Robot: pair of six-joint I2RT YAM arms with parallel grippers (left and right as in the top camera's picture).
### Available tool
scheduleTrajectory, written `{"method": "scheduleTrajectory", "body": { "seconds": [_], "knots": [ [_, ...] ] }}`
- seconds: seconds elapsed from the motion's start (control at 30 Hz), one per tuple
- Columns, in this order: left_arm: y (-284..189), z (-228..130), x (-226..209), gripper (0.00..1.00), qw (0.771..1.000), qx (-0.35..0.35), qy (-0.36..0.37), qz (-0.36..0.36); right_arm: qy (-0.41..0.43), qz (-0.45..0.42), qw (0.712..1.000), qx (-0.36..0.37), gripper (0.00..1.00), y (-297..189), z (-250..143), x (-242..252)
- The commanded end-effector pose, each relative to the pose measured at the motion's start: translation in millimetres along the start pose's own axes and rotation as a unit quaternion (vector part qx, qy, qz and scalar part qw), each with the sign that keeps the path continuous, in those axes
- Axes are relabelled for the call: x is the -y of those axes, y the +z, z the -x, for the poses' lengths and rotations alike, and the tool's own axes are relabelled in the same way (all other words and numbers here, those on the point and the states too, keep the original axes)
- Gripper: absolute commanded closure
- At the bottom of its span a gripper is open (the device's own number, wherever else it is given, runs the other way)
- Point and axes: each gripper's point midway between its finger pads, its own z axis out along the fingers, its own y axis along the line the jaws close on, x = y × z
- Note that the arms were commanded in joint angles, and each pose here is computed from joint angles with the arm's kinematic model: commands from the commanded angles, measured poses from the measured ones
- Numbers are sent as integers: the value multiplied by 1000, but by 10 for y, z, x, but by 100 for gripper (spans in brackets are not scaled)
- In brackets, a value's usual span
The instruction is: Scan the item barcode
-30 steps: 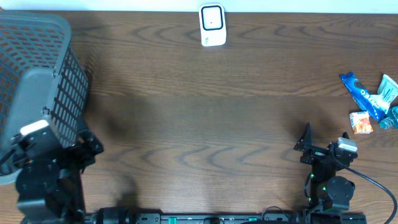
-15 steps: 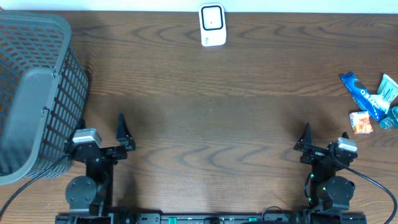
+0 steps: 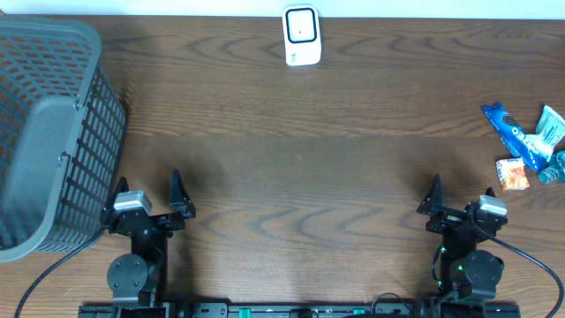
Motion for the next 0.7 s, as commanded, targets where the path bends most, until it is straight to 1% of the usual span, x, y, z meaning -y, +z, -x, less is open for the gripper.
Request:
{"method": "scheduleTrajectory", "body": {
  "seconds": [0.0, 0.2, 0.27, 0.43, 0.67],
  "knots": [
    [10, -67, -53, 2, 1000, 10, -3, 12, 6, 0, 1000, 0, 1, -2, -4, 0],
    [42, -307, -52, 2, 1000, -15, 0, 9, 6, 0, 1000, 0, 1, -2, -4, 0],
    [44, -438, -54, 2, 999, -35, 2, 10, 6, 0, 1000, 0, 1, -2, -4, 0],
    [22, -626, -71, 2, 997, -73, 7, 13, 6, 0, 1000, 0, 1, -2, -4, 0],
    [20, -642, -64, 2, 997, -77, 13, 11, 6, 0, 1000, 0, 1, -2, -4, 0]
  ]
}}
